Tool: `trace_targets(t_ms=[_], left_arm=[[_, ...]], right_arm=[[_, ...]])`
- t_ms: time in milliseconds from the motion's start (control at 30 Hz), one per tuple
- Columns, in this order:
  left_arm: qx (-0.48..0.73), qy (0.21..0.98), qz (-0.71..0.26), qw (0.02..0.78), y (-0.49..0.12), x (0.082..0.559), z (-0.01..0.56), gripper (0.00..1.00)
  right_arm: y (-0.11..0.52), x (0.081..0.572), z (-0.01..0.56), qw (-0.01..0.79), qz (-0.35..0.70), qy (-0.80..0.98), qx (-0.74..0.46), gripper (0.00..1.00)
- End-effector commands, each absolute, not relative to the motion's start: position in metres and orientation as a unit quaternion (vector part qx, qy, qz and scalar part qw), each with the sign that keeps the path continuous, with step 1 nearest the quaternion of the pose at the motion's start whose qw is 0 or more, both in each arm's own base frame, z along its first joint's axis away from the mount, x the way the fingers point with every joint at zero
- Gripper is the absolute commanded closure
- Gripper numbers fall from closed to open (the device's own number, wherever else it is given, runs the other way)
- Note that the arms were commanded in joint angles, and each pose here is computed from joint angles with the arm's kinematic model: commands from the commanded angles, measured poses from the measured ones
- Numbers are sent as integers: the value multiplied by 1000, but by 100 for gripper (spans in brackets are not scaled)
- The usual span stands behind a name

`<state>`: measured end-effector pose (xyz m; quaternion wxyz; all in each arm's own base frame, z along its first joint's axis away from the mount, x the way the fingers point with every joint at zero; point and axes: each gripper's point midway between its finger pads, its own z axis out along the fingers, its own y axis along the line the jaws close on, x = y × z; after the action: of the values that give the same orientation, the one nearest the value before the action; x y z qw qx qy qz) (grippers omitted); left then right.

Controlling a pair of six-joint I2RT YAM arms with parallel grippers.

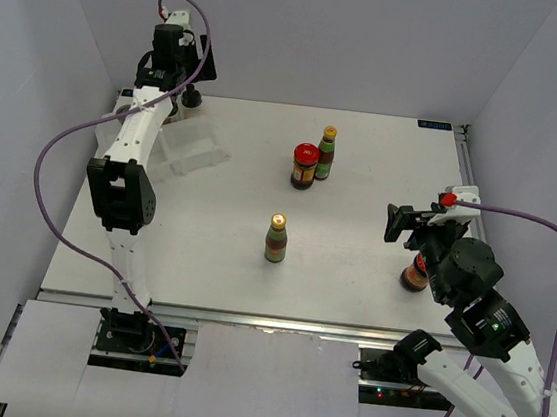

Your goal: Organize the condiment bottles

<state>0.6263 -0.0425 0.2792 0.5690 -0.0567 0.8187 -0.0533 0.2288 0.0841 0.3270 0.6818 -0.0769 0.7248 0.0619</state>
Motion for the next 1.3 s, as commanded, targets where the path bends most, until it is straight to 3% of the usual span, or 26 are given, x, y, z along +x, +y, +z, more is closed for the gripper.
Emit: trace_targets(t_ms=[0, 167, 567, 1267], left_arm=[[-16, 831, -142, 537, -114, 551, 314, 4], [49, 865, -93, 491, -170, 475, 269, 5], [126, 854, -189, 469, -228, 320, 267, 8], [220, 860, -214, 407, -280, 252, 227, 12]], right_arm=[[82, 220, 339, 681, 78, 725, -71, 10], [89, 212, 327, 660, 101, 739, -92, 10], [86, 195, 315, 640, 118, 752, -103, 10], [81, 191, 315, 639, 120, 754, -90, 10]])
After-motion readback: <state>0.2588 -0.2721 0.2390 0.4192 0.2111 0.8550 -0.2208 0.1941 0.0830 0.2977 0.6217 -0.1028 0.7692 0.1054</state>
